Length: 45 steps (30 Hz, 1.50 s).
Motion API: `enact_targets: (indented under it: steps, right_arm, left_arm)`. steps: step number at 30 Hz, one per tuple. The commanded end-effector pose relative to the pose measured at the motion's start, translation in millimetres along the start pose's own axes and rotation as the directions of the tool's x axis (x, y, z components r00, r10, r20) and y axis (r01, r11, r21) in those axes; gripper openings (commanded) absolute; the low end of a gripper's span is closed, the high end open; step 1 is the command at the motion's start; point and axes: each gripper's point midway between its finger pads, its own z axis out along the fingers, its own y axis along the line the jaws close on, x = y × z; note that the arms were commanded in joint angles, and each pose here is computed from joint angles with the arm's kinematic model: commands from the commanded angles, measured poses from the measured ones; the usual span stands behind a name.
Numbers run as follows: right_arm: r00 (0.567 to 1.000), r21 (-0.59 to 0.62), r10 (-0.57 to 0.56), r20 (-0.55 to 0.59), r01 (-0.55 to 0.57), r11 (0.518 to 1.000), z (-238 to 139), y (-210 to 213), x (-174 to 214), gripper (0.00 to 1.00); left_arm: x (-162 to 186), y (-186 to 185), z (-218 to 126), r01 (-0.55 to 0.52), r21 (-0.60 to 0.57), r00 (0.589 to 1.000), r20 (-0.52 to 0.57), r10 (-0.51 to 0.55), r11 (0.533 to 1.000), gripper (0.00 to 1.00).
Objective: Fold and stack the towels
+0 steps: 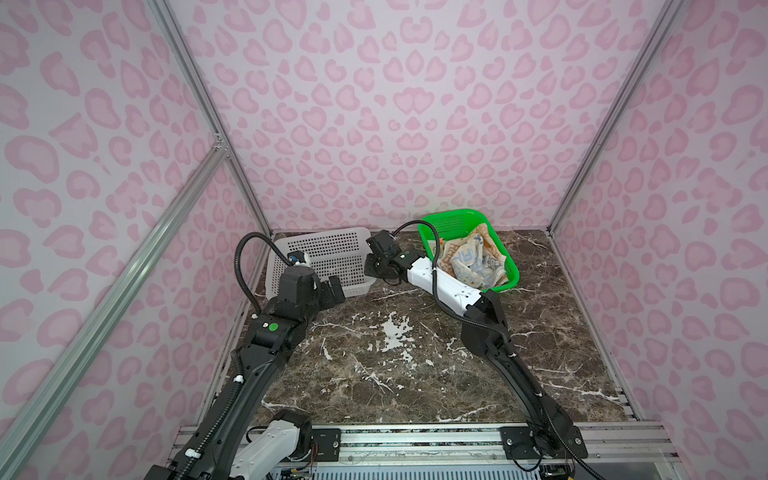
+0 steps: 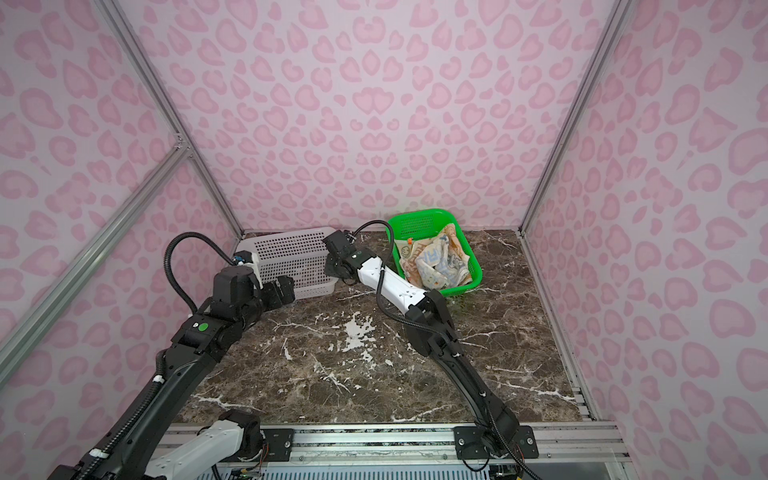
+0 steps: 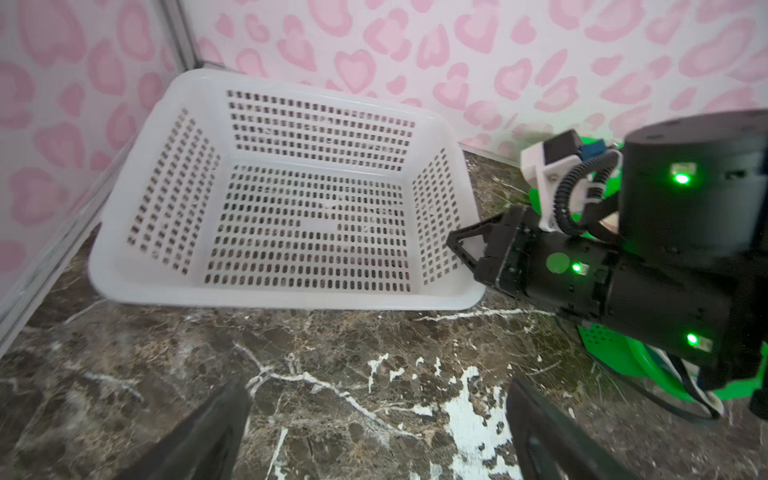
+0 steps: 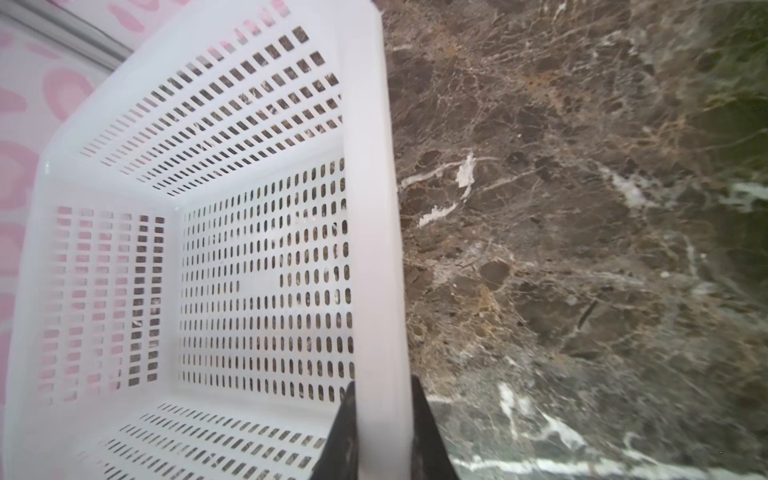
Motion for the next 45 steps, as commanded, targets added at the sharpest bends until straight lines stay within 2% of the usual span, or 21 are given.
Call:
enact_targets:
  steps: [1, 6, 11, 14, 20, 22, 25, 29, 32, 36, 39, 42, 45]
  right_arm:
    - [0.995, -0.021, 0.090, 0.044, -0.089, 0.996, 14.7, 11.6, 1.8, 0.00]
    - [0.996, -0.128, 0.090, -0.001, -0.089, 0.988, 38.9, 36.8, 17.8, 0.02]
    - [0.999, -0.173, 0.037, 0.028, -0.032, 0.984, 46.4, 48.3, 21.9, 0.05]
    - [0.998, -0.165, 0.046, 0.037, -0.039, 0.986, 45.6, 47.0, 19.4, 0.11]
    - [0.996, -0.191, 0.060, 0.060, -0.047, 0.980, 40.4, 51.8, 7.7, 0.38]
    - [0.996, -0.200, 0.048, 0.078, -0.031, 0.979, 29.3, 54.8, -4.1, 0.53]
    - [0.991, -0.199, -0.001, 0.133, 0.027, 0.980, 1.2, 60.6, -29.0, 0.76]
    - [0.976, -0.199, -0.060, 0.210, 0.102, 0.975, -49.6, 67.3, -68.6, 0.98]
    - [0.957, -0.126, -0.128, 0.258, 0.165, 0.978, -95.1, 51.0, -101.1, 0.98]
    - [0.944, 0.088, -0.227, 0.241, 0.211, 0.973, -133.5, -21.6, -127.3, 0.98]
    - [0.952, 0.235, -0.271, 0.141, 0.233, 0.944, -142.6, -89.6, -125.0, 0.97]
    - [0.951, 0.320, -0.308, 0.008, 0.289, 0.902, -135.8, -138.1, -104.2, 0.87]
    - [0.941, 0.376, -0.323, -0.102, 0.337, 0.863, -129.0, -164.1, -83.9, 0.78]
  left_arm:
    - [9.4, 16.0, 1.7, 0.125, -0.016, 0.990, -0.061, -0.126, 0.992, 0.98]
    - [18.8, 35.2, 6.8, 0.160, -0.072, 0.982, -0.093, -0.166, 0.985, 0.98]
    - [23.6, 40.2, 7.9, 0.152, -0.089, 0.981, -0.107, -0.161, 0.984, 0.98]
    - [24.1, 38.6, 9.3, 0.152, -0.080, 0.981, -0.113, -0.161, 0.985, 0.98]
    - [25.9, 31.2, 13.8, 0.162, -0.049, 0.976, -0.141, -0.167, 0.986, 0.98]
    - [25.2, 28.9, 13.2, 0.161, -0.036, 0.976, -0.142, -0.164, 0.986, 0.98]
    - [22.7, 24.5, 10.9, 0.147, -0.006, 0.981, -0.131, -0.146, 0.989, 0.98]
    - [12.9, 16.1, 5.1, 0.126, 0.038, 0.988, -0.097, -0.122, 0.991, 0.98]
    - [4.7, 2.2, 2.0, 0.090, 0.083, 0.994, -0.077, -0.084, 0.993, 0.98]
    - [5.3, -38.0, 4.9, -0.009, 0.163, 0.997, -0.071, 0.021, 0.987, 0.98]
    - [12.0, -79.3, 8.0, -0.069, 0.251, 0.994, -0.068, 0.089, 0.966, 0.98]
    - [19.8, -109.0, 13.6, -0.086, 0.302, 0.990, -0.078, 0.114, 0.949, 0.98]
    - [26.8, -126.5, 19.7, -0.090, 0.319, 0.987, -0.100, 0.128, 0.943, 0.98]
